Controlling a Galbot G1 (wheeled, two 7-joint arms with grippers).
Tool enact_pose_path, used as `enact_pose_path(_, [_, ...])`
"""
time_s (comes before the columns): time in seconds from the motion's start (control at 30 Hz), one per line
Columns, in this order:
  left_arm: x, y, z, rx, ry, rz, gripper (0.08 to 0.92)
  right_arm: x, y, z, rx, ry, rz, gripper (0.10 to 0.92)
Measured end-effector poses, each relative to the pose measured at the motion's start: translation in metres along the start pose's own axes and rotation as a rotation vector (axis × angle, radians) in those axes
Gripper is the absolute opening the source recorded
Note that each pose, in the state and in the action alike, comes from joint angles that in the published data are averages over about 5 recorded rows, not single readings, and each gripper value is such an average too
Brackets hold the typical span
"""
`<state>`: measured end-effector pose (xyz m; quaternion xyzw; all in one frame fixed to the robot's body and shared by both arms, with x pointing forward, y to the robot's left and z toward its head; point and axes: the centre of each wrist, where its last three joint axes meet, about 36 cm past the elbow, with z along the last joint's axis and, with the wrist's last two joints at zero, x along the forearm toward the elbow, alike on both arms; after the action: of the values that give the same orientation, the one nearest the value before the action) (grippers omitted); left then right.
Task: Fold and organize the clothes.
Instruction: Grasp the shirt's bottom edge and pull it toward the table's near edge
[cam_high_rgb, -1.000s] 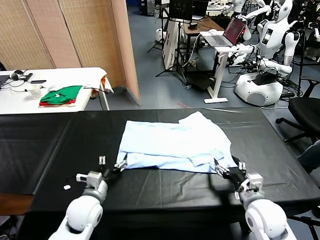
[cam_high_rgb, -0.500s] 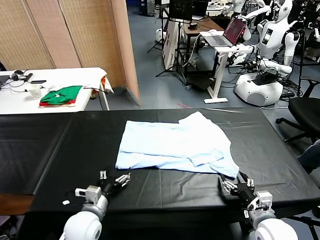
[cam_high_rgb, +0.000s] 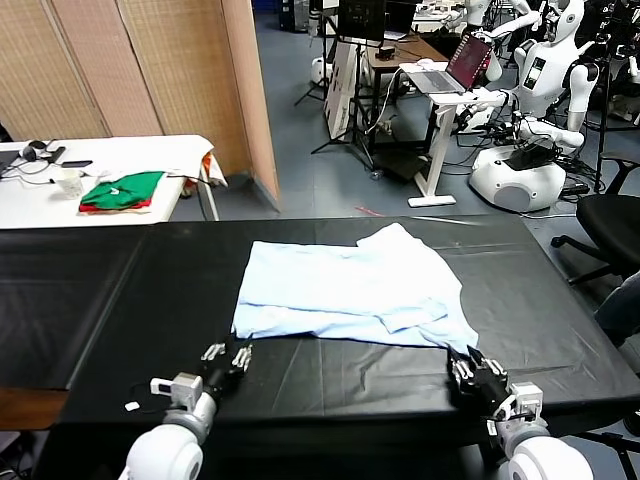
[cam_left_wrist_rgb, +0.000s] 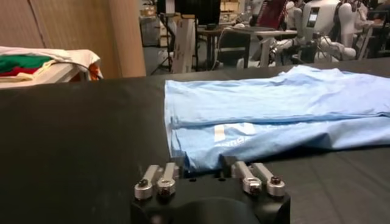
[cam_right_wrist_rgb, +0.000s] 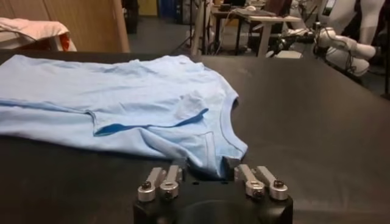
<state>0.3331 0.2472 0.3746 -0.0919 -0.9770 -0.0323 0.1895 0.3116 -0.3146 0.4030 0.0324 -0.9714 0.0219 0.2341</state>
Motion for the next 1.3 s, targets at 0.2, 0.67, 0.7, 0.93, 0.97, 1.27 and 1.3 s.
enact_pose_path(0.2, [0.004, 0.002, 0.000, -0.019, 0.009, -0.005, 0.146, 0.012, 0.003, -0.006, -0.016, 0.060, 0.013, 0.141])
enact_pose_path(0.67, [0.046, 0.023, -0.014, -0.161, 0.052, -0.108, 0.145, 0.050, 0.022, -0.023, 0.017, 0.176, -0.073, 0.141])
enact_pose_path(0.7, [0.051, 0.023, -0.015, -0.171, 0.053, -0.113, 0.145, 0.052, 0.023, -0.023, 0.022, 0.180, -0.077, 0.141])
enact_pose_path(0.93, [0.089, 0.023, -0.013, -0.211, 0.089, -0.151, 0.145, 0.062, 0.030, -0.027, 0.046, 0.191, -0.105, 0.141])
enact_pose_path(0.97, [0.093, 0.023, -0.012, -0.211, 0.096, -0.155, 0.145, 0.062, 0.031, -0.028, 0.051, 0.193, -0.110, 0.141])
enact_pose_path(1.27, [0.124, 0.024, -0.010, -0.189, 0.144, -0.196, 0.145, 0.067, 0.035, -0.034, 0.102, 0.211, -0.128, 0.305])
enact_pose_path(1.3, [0.126, 0.023, -0.010, -0.184, 0.149, -0.201, 0.147, 0.069, 0.035, -0.035, 0.106, 0.213, -0.132, 0.361])
